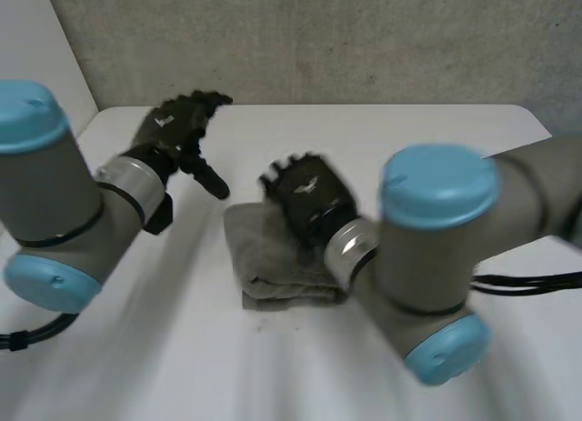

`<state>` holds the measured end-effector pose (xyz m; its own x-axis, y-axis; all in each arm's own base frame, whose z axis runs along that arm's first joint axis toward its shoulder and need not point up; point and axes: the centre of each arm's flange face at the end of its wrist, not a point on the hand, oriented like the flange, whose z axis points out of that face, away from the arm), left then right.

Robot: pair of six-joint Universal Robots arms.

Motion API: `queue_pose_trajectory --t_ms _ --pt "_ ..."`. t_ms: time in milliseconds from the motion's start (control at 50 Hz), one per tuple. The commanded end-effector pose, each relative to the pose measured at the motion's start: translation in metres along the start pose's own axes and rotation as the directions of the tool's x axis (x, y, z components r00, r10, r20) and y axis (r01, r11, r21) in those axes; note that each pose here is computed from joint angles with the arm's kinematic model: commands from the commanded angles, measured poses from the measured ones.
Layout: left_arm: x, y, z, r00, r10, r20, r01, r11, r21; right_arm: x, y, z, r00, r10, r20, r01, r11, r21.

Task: Fold the towel.

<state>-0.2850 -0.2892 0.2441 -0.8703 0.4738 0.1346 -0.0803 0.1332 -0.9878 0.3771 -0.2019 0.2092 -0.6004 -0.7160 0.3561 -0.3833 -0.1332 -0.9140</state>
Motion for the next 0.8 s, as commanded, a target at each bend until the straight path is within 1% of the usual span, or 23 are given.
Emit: queue_pose_trajectory --t_ms 20,60,80,120,180,280,360,400,420,440,460,500,520,560,580,600,620,660,680,700,720,760,800 --pt "0.012 0.043 0.005 0.999 -0.045 -0.021 0.043 0.993 -0.113 0.056 0.009 -0.001 0.958 0.27 -0.099 -0.272 0.962 -0.006" --pt "0.019 0.069 0.006 0.998 -0.045 -0.032 0.039 0.983 -0.179 0.058 0.018 0.003 0.956 0.279 -0.091 -0.282 0.959 -0.025" --pt "0.019 0.069 0.006 0.998 -0.045 -0.032 0.039 0.983 -0.179 0.058 0.018 0.003 0.956 0.279 -0.091 -0.282 0.959 -0.025" --pt "0.021 0.092 0.004 0.999 -0.035 -0.011 0.031 0.972 -0.235 0.054 0.041 0.014 0.954 0.295 -0.059 -0.299 0.95 -0.086" --pt "0.02 0.108 0.003 1.0 -0.016 0.019 0.021 0.962 -0.273 0.051 0.051 0.018 0.952 0.301 -0.05 -0.304 0.946 -0.112" --pt "0.019 0.115 0.003 0.999 -0.008 0.031 0.017 0.957 -0.291 0.04 0.08 0.029 0.949 0.314 -0.038 -0.315 0.931 -0.184" --pt "0.022 0.107 0.001 1.0 -0.008 0.024 0.014 0.96 -0.281 0.04 0.08 0.028 0.95 0.311 -0.034 -0.311 0.932 -0.185" --pt "0.027 0.083 -0.002 1.0 -0.01 0.013 0.013 0.971 -0.238 0.042 0.075 0.027 0.951 0.308 -0.037 -0.309 0.935 -0.172" --pt "0.027 0.083 -0.002 1.0 -0.01 0.013 0.013 0.971 -0.238 0.046 0.066 0.025 0.952 0.304 -0.04 -0.306 0.94 -0.152" --pt "0.03 0.067 -0.004 1.0 -0.012 0.006 0.013 0.979 -0.205 0.052 0.052 0.021 0.954 0.297 -0.049 -0.301 0.947 -0.116" --pt "0.03 0.066 -0.004 1.0 -0.012 0.006 0.013 0.979 -0.204 0.052 0.052 0.021 0.954 0.297 -0.049 -0.301 0.947 -0.115" --pt "0.033 0.031 -0.008 1.0 -0.015 -0.001 0.015 0.991 -0.132 0.07 0.022 0.01 0.955 0.284 -0.082 -0.287 0.957 -0.034" --pt "0.033 0.031 -0.008 1.0 -0.015 -0.001 0.015 0.991 -0.132 0.07 0.021 0.01 0.955 0.284 -0.082 -0.287 0.957 -0.033" --pt "0.035 -0.007 -0.017 1.0 -0.02 0.002 0.02 0.997 -0.069 0.083 0.008 0.003 0.953 0.28 -0.115 -0.281 0.96 0.007" --pt "0.035 -0.008 -0.017 1.0 -0.02 0.002 0.02 0.997 -0.068 0.099 -0.006 -0.005 0.948 0.278 -0.158 -0.273 0.961 0.051" --pt "0.036 -0.026 -0.024 1.0 -0.021 0.002 0.021 0.999 -0.044 0.115 -0.019 -0.014 0.937 0.279 -0.212 -0.265 0.96 0.091" --pt "0.036 -0.026 -0.024 1.0 -0.021 0.002 0.021 0.999 -0.043 0.115 -0.019 -0.014 0.937 0.279 -0.212 -0.265 0.96 0.091" --pt "0.033 -0.058 -0.039 1.0 -0.023 0.021 0.023 1.0 -0.005 0.148 -0.04 -0.034 0.9 0.278 -0.334 -0.243 0.959 0.144" --pt "0.033 -0.058 -0.039 1.0 -0.023 0.021 0.023 1.0 -0.005 0.148 -0.04 -0.034 0.9 0.278 -0.335 -0.243 0.959 0.145" --pt "0.028 -0.073 -0.047 0.999 -0.023 0.045 0.023 1.0 0.01 0.162 -0.047 -0.044 0.878 0.281 -0.388 -0.236 0.959 0.159" --pt "0.022 -0.085 -0.056 0.997 -0.024 0.069 0.022 1.0 0.021 0.162 -0.047 -0.044 0.878 0.281 -0.388 -0.236 0.959 0.159" --pt "0.019 -0.097 -0.064 0.996 -0.024 0.085 0.021 0.999 0.036 0.185 -0.056 -0.057 0.841 0.283 -0.46 -0.233 0.959 0.164" --pt "0.017 -0.105 -0.072 0.996 -0.018 0.093 0.013 0.999 0.049 0.191 -0.058 -0.062 0.832 0.287 -0.474 -0.239 0.958 0.161"
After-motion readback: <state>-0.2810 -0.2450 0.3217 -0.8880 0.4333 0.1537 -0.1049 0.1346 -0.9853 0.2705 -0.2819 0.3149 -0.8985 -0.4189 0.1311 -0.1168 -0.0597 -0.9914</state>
